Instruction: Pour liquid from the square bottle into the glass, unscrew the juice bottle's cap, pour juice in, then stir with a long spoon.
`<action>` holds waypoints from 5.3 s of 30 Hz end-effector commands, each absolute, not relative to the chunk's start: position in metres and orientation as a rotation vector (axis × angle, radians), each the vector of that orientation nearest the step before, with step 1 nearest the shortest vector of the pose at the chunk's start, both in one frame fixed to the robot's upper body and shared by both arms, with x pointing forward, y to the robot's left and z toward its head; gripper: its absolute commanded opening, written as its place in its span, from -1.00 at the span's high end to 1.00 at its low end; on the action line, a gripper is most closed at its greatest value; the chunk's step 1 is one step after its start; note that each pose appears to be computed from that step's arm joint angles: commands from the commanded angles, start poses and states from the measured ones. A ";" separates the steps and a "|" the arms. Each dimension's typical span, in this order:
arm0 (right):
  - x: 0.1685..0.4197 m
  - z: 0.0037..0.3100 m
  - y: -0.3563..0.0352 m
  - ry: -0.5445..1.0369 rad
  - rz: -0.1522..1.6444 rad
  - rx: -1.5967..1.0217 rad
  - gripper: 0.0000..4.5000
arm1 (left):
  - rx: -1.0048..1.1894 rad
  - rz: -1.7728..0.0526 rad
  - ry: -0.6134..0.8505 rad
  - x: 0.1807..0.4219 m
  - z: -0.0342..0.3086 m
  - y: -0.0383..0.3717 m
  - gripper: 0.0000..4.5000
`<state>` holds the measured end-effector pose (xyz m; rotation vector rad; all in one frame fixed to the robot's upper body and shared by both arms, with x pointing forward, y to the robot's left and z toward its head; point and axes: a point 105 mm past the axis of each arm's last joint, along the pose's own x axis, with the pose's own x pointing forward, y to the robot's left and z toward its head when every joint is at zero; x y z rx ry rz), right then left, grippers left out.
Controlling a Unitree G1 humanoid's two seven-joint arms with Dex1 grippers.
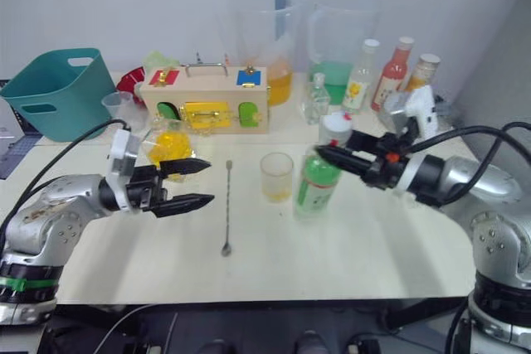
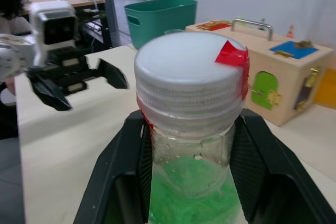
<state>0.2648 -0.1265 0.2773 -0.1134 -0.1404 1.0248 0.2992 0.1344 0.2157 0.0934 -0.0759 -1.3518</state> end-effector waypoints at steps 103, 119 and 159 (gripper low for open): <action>0.246 0.208 -0.078 0.001 0.775 -0.033 0.42 | 0.124 -1.492 -0.064 0.280 0.214 0.116 -1.00; 0.243 0.207 -0.110 0.071 0.927 0.013 -0.98 | 0.134 -1.425 -0.058 0.275 0.213 0.126 -1.00; 0.274 0.235 -0.092 -0.105 1.458 -0.263 0.34 | 0.154 -1.260 -0.035 0.252 0.211 0.150 -1.00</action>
